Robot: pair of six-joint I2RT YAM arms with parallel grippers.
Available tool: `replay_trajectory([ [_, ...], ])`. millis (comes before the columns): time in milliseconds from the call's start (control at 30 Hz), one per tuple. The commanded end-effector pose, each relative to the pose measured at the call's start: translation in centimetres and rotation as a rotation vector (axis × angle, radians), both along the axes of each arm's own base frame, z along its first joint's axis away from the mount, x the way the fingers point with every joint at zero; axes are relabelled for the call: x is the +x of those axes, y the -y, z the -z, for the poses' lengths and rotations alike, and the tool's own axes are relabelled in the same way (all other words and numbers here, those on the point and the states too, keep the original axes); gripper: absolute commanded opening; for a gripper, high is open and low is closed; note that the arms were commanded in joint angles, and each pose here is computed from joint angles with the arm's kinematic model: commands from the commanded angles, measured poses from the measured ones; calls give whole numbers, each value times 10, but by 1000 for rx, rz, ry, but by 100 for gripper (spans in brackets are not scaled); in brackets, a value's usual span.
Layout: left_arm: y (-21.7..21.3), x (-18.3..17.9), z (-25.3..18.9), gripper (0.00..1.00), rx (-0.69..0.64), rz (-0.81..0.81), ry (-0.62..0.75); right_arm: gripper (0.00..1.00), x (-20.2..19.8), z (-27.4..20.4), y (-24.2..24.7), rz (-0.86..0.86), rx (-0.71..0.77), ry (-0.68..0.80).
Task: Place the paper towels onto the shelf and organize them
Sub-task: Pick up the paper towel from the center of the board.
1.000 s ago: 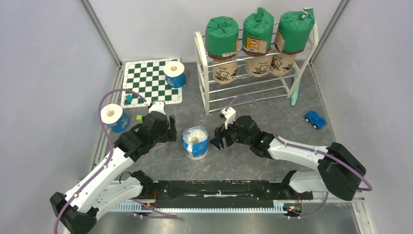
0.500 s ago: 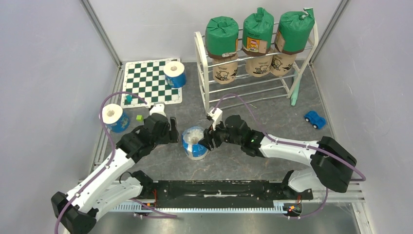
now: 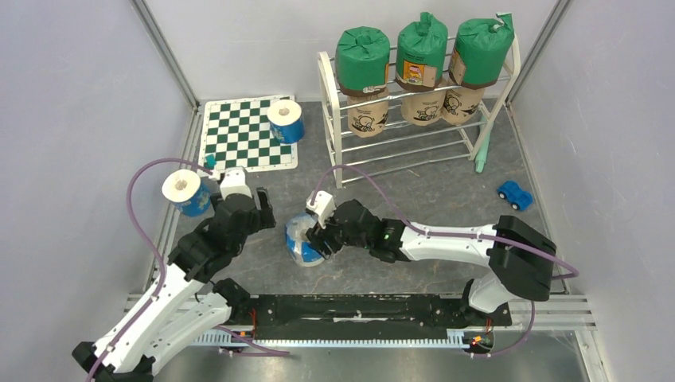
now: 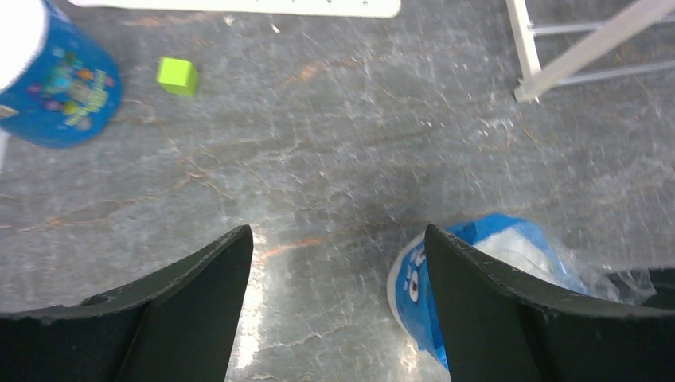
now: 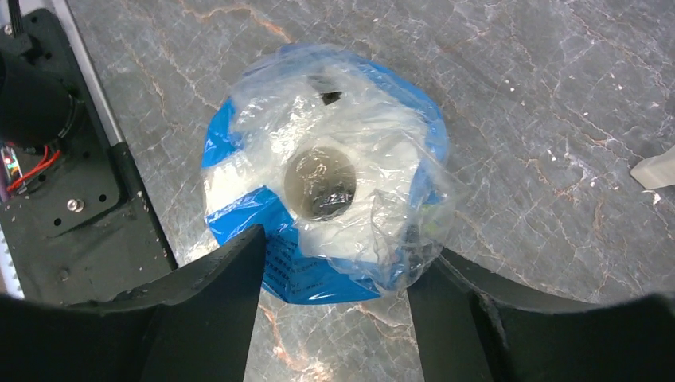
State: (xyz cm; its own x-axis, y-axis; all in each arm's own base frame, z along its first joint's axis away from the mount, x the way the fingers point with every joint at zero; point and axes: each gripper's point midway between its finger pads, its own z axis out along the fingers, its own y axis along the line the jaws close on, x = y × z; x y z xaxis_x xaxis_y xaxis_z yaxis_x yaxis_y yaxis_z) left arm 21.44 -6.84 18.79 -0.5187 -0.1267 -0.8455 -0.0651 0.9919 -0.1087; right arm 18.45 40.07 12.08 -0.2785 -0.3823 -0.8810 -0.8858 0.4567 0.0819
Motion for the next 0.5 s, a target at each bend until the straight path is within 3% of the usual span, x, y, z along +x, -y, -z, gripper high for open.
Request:
replay_trajectory([
  [0, -34, 5, -24, 85, 83, -128, 123, 68, -15, 10, 9, -15, -118, 9],
  [167, -42, 3, -31, 85, 54, -166, 189, 80, -20, -8, 19, -134, -130, 132],
  [467, -59, -2, -41, 85, 45, -236, 254, 81, -35, -31, 10, -470, -131, 417],
])
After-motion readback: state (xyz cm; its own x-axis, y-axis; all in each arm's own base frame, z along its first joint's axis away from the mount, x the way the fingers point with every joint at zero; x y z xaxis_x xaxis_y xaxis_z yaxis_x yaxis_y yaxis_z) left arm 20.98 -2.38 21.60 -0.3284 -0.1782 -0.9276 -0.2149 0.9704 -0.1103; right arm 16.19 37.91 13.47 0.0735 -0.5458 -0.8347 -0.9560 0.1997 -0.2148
